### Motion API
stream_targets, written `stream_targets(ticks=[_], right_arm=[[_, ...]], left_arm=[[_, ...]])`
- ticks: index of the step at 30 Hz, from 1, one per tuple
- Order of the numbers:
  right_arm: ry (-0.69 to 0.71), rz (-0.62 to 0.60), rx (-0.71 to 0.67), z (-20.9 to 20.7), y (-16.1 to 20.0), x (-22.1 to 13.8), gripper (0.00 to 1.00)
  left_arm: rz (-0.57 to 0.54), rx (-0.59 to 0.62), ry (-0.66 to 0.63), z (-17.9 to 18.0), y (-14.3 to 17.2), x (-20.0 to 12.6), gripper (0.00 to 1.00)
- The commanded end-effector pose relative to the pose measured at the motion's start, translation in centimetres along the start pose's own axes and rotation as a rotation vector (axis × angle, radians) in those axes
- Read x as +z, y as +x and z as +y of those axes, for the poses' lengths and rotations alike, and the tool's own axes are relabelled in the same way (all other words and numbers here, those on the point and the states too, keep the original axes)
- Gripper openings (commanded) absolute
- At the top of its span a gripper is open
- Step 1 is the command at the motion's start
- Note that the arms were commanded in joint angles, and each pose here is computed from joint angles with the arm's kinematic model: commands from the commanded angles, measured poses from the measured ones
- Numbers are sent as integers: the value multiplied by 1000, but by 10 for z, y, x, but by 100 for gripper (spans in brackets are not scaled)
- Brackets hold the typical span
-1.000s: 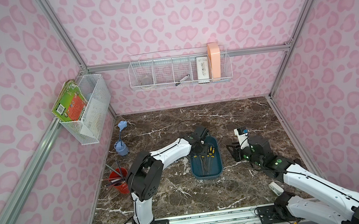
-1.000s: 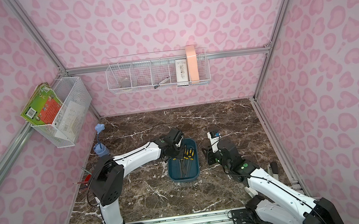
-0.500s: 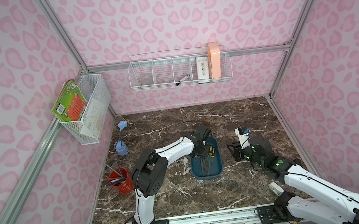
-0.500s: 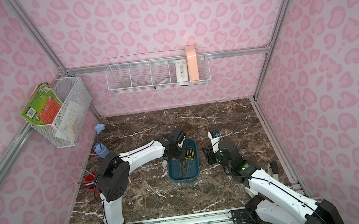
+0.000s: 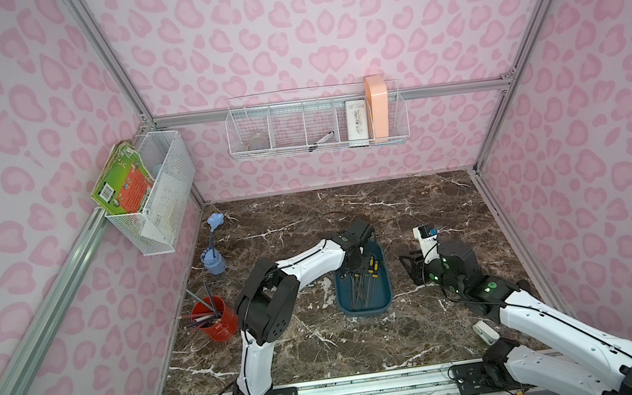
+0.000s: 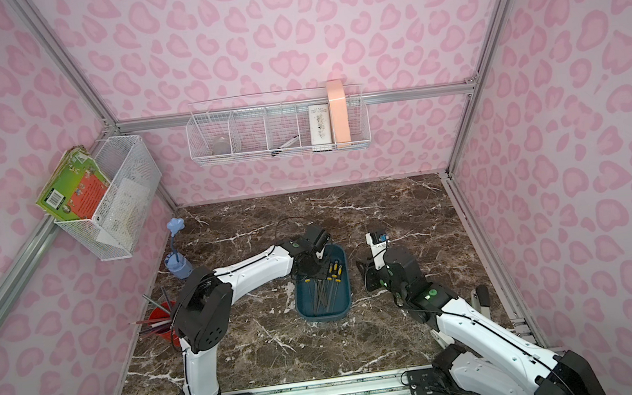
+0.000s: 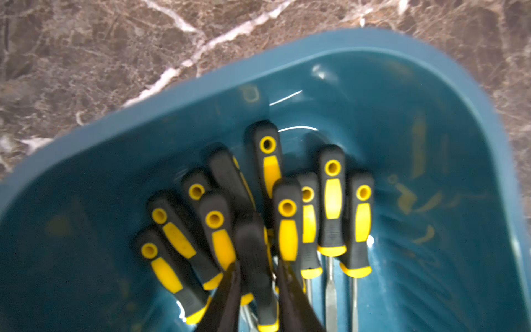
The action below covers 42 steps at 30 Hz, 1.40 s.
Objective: Take the file tool out of the storage box
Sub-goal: Move the storage box to the center of the board, then pick up the file tool from the storage box.
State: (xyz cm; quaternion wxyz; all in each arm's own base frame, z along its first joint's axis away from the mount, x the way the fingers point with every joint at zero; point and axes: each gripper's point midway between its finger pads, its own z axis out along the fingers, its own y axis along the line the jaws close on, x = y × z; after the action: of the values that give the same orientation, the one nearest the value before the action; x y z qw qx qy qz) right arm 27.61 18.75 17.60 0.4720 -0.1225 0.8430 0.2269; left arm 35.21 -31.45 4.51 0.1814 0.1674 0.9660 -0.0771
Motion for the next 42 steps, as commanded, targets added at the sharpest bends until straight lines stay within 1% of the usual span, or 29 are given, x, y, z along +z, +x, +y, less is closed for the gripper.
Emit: stream_targets(ticks=[1,4,6,11,13,15,18,20,23,27,32,35,36,39,42], right_arm=[[-6,-18,-9,2,-4,0,39],[-5,-16,-11,2,-4,0,39],[-7,-16,-13,2,-4,0,39],[-10,-21,-17,3,-5,0,39],[-7,-21,-15,2,-4,-1,39],[-8,-22,-15,2,-5,-1,39],[-11,-22,-18,3,-5,0,39],[-11,-20,-18,3,-4,0,39],[-11,-22,-21,4,-4,0,39],[-17,-34,-18,5,-6,-2,39],[-33,-67,-13,7,-10,-8,39],[-95,-105,-10,17,-16,-16,40],[-129,-124,-5,23,-19,-21,41],[-232,-176,5,40,-30,-36,45],[-383,-234,18,64,-38,-57,46]], left_arm=[[38,-5,-4,1,9,7,18],[36,-5,-1,0,8,6,20],[41,-1,-41,4,8,5,25],[45,-1,-31,1,11,5,24],[46,0,-37,2,12,6,21],[35,-4,-37,2,9,5,14],[10,-4,-7,-5,2,1,10],[-18,-4,18,-10,-7,-5,6],[-72,-10,64,-19,-21,-21,2],[-187,-16,89,-23,-47,-53,1],[-373,-8,205,-40,-84,-108,0],[-496,1,332,-50,-103,-152,0],[-528,-4,400,-53,-106,-166,0],[-640,20,593,-58,-107,-213,0],[-783,77,712,-58,-96,-257,0]])
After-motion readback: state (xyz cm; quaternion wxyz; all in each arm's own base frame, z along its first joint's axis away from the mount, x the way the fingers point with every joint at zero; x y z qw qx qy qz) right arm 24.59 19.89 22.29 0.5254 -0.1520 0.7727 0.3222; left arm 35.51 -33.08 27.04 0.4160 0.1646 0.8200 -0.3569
